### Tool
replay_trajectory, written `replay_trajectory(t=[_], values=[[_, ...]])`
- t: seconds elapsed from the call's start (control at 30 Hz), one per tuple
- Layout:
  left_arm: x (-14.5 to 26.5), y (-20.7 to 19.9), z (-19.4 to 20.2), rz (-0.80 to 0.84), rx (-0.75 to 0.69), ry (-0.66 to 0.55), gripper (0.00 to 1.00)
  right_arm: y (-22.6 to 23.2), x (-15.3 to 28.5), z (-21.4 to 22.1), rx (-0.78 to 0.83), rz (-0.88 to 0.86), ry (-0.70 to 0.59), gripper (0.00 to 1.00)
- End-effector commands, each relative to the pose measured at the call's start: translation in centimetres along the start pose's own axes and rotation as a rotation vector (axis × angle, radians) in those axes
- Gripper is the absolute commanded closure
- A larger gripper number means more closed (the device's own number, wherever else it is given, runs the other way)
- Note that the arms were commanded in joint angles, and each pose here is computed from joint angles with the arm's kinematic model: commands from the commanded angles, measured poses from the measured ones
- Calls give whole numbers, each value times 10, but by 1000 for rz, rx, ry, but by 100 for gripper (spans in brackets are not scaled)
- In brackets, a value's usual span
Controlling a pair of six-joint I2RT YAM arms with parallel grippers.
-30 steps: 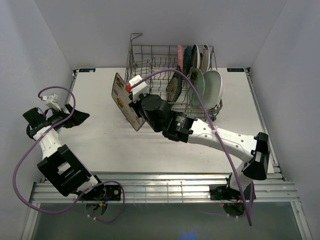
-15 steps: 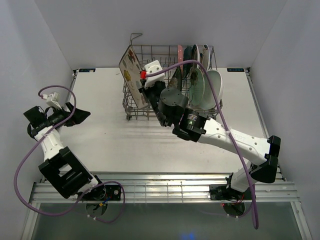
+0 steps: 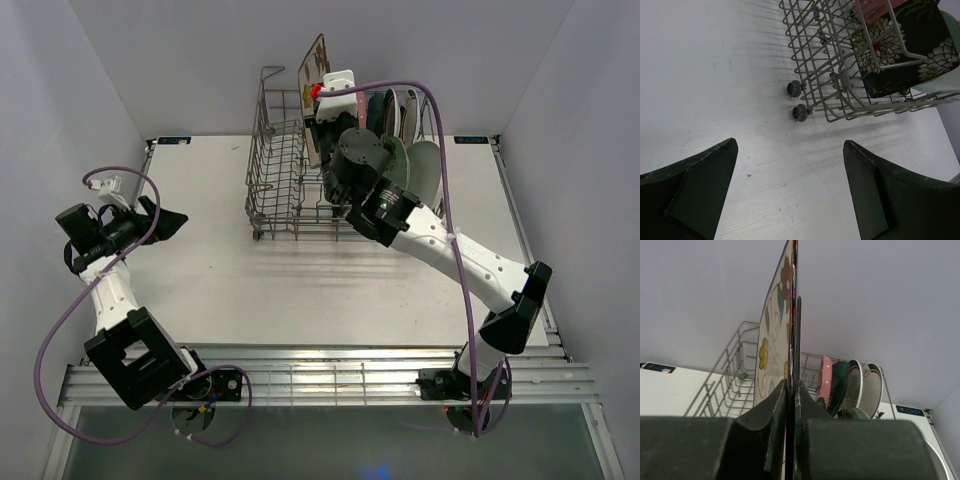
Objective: Load the plates into the dish rack
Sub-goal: Insert the plate into the dish rack.
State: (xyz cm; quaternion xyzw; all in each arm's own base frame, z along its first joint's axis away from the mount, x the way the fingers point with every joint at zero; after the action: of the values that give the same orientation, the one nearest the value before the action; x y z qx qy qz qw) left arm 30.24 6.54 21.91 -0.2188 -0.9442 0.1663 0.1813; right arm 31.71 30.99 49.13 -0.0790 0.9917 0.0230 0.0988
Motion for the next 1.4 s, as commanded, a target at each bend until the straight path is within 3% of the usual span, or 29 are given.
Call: replay_trajectory(t=[0.0, 0.53, 1.37], values=[[-2, -7, -17, -30, -25, -48, 3, -36, -10, -75, -224, 95, -212, 92], [-48, -15, -28, -32, -5, -36, 4, -51, -95, -24, -120, 218, -202, 92], [-51, -25, -30, -17, -28, -88, 4, -79, -174, 57, -73, 238, -144, 92]])
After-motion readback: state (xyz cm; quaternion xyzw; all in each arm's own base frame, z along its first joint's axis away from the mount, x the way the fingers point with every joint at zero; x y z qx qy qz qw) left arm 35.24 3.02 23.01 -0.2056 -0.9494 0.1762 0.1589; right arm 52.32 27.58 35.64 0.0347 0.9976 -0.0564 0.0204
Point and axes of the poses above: each gripper's point midway between its finger pads, its own x axis back along the fingers, its own y axis along the line the jaws close on, z = x × y, the point moved 3 cm from there along x, back along the fingers, and after that the axes turned 8 degrees about -x, right-handed, at the moved point
